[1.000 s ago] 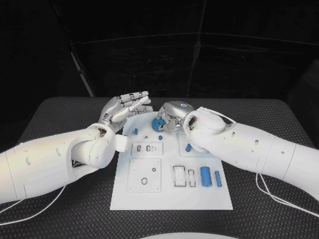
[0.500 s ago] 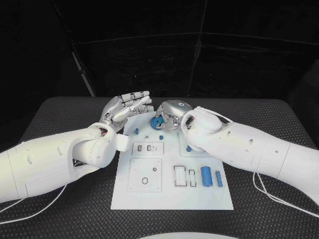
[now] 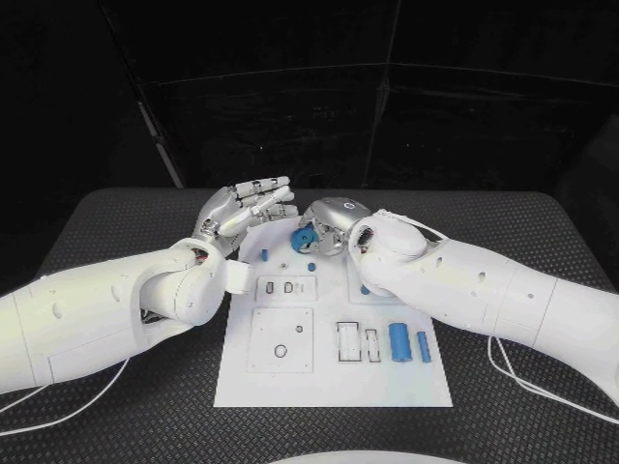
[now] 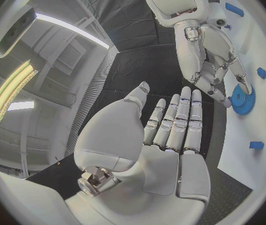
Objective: Assemble the parts on the task board
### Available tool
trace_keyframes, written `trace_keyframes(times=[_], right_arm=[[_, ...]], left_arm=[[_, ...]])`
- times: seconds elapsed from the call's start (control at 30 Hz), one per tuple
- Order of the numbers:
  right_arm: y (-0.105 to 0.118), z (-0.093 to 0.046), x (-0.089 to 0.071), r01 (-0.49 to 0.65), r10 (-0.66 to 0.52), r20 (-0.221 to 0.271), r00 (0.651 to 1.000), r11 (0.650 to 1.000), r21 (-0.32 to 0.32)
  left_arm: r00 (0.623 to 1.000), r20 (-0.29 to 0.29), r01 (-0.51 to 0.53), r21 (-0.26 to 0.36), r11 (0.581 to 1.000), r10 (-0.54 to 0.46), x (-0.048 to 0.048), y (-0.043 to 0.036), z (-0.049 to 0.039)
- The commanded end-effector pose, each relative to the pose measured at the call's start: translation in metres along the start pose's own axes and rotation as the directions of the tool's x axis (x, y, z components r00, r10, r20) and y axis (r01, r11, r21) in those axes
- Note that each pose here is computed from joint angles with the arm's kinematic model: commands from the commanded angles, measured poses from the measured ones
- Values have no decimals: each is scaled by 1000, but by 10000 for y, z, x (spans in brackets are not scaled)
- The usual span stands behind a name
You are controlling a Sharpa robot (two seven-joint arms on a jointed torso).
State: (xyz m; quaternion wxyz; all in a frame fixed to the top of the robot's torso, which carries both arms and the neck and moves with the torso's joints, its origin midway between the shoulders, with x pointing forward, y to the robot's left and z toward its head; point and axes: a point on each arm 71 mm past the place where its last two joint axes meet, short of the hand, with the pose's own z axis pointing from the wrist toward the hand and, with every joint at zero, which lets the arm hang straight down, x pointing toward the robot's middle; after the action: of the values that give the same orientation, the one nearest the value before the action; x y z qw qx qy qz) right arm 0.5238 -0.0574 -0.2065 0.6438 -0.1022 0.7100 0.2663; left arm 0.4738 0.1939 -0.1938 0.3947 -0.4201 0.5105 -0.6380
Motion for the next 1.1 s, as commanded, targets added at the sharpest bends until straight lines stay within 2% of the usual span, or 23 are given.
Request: trace_keyframes(times=[0.03,0.2,0.37,0.53,0.93,1.0,1.1], right_arm=[[8,5,0,11,-11,-15,1000,1000,1],[9,-1,9,13,-13,-31,999,1000,1],[-19,-10,32,6,-5,-68,998,1000,18],[-56,-9,36,-5,8,-72,997,999,43],[-98,-55,-26,-3,4,-13,1000,998,59],[-98,-71,-52,-9,8,14,1000,999,50],[-102,-116,-116,-38,36,80,996,999,22]], left_arm=[[1000,-14,2,9,1000,-2,17,-15,6],[1000,-13,2,7,1000,-2,16,-15,5],[1000,-11,1,6,1000,-1,11,-16,3],[1000,-12,1,4,1000,-1,12,-15,3],[1000,-10,0,0,1000,0,7,-13,0],[1000,-10,0,-1,1000,0,5,-14,-1],[1000,-9,0,-1,1000,0,3,-15,-3]])
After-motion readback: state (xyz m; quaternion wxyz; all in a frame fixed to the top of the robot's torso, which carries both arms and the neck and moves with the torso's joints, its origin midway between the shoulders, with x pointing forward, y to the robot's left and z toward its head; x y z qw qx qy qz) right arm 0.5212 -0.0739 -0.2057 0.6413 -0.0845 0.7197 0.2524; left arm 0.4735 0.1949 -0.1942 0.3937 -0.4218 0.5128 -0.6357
